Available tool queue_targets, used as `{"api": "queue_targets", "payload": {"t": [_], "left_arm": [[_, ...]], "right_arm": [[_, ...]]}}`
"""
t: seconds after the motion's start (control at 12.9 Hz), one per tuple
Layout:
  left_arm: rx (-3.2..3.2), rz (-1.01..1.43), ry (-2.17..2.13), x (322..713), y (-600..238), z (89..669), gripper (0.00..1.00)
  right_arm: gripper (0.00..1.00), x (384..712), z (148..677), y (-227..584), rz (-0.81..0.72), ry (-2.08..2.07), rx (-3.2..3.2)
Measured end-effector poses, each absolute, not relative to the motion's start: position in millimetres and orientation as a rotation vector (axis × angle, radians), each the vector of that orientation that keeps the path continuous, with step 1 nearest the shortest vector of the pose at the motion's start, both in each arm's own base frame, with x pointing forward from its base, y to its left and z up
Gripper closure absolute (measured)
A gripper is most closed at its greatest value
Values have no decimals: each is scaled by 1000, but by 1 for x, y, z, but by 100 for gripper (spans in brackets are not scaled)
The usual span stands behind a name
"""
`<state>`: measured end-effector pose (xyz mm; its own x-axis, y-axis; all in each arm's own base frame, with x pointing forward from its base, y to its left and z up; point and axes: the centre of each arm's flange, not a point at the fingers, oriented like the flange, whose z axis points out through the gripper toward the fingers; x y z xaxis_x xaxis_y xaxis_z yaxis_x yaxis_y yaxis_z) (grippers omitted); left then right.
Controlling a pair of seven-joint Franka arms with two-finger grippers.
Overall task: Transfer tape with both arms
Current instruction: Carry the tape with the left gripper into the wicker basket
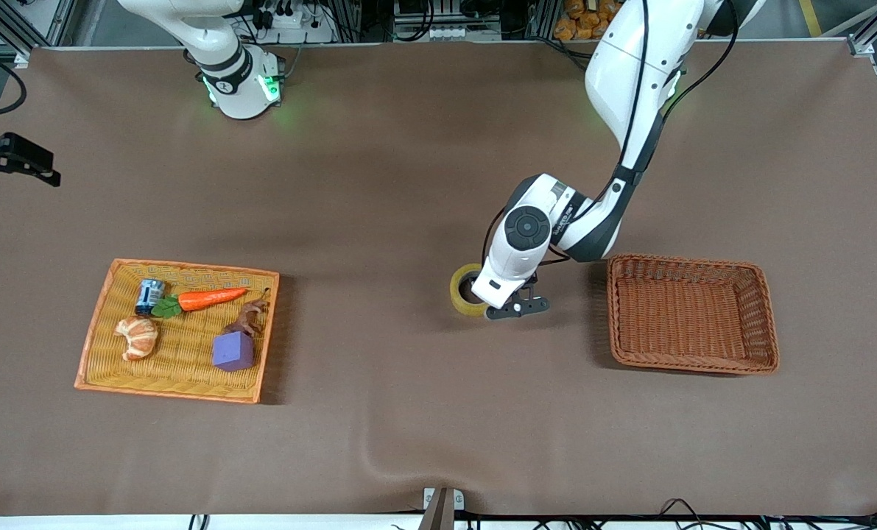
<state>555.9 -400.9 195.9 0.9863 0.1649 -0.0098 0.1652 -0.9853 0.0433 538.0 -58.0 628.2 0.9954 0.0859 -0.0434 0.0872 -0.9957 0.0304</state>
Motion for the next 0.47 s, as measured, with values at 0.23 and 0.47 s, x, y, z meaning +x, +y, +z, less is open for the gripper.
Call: {"api": "queue_targets", "payload": {"t": [0.23, 0.47], "left_arm": [[3081, 9, 252, 560, -401, 200, 78], [3080, 39, 236, 588, -367, 241, 78]], "right_arm": [[0, 544, 625, -53, -33, 73, 3104], [0, 543, 623, -51, -52, 60, 3105]]}}
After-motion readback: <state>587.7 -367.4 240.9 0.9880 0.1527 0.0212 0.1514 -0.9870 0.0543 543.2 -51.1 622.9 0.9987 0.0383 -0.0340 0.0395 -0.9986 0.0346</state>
